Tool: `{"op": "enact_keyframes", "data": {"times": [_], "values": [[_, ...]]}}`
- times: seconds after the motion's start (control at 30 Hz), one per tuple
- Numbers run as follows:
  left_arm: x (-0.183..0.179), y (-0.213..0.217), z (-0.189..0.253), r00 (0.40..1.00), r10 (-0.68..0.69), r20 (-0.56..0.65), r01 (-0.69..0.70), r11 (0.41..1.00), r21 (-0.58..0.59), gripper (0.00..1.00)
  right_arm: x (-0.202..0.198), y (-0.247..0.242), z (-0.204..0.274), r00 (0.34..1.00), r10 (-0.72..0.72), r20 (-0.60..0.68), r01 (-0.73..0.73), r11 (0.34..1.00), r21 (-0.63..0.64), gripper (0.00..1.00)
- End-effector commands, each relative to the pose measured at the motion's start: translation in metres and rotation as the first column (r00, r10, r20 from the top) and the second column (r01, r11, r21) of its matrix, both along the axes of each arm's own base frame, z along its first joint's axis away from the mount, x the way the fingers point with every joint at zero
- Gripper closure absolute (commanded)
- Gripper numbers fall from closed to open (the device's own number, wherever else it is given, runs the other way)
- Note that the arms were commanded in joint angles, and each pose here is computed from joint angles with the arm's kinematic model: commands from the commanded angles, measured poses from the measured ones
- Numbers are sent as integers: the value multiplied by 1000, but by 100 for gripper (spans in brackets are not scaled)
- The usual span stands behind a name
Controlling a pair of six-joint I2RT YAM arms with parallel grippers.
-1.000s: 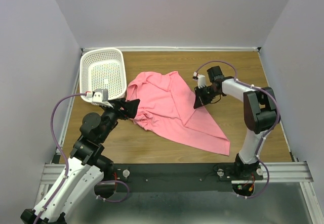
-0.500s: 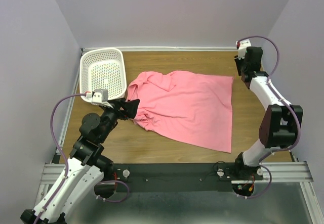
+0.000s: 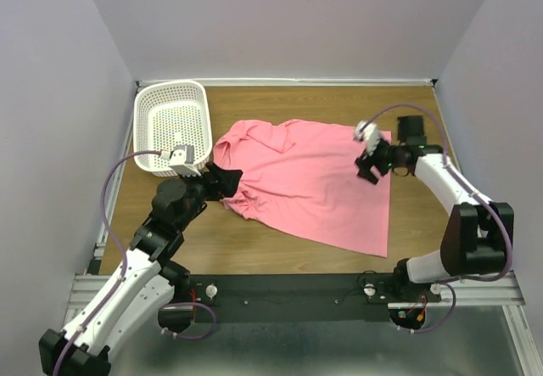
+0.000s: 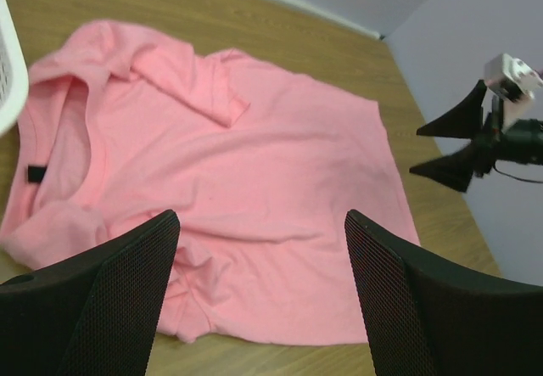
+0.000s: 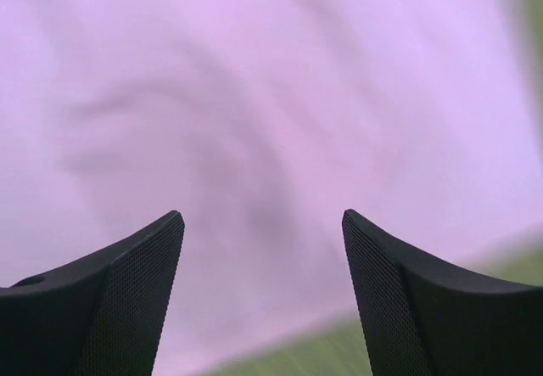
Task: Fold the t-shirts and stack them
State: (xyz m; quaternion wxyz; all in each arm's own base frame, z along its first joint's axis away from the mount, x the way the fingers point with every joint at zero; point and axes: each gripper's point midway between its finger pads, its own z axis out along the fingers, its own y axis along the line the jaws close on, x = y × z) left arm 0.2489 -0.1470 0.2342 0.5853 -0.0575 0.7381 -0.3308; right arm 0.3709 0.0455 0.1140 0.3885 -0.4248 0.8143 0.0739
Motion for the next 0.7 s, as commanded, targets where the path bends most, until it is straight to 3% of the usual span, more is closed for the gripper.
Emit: {"op": "enact_keyframes", "data": {"times": [0.0,0.13,0.3,0.4,0.5,0.6,0.67], "values": [[3,-8,-37,990,-12,-140,10,1000,-19,14,-136,116,-34,811,556,-183,-517,827,222,18],[5,-1,-47,979,42,-197,-44,999,-7,15,-176,161,-54,733,641,-228,-628,766,134,21],[1,23,-64,929,198,-311,-222,974,-42,15,-186,177,-86,743,622,-248,-655,751,-79,21],[-3,32,-78,897,248,-365,-283,958,-47,16,-186,174,-99,756,598,-265,-644,752,-140,22],[-5,33,-89,871,265,-414,-309,950,-40,17,-187,165,-110,767,576,-284,-633,751,-186,28],[-4,34,-94,858,279,-431,-320,947,-24,18,-187,156,-114,775,562,-290,-626,746,-227,44],[-1,33,-93,863,276,-423,-315,949,-22,19,-187,143,-118,784,546,-295,-617,738,-274,62]]}}
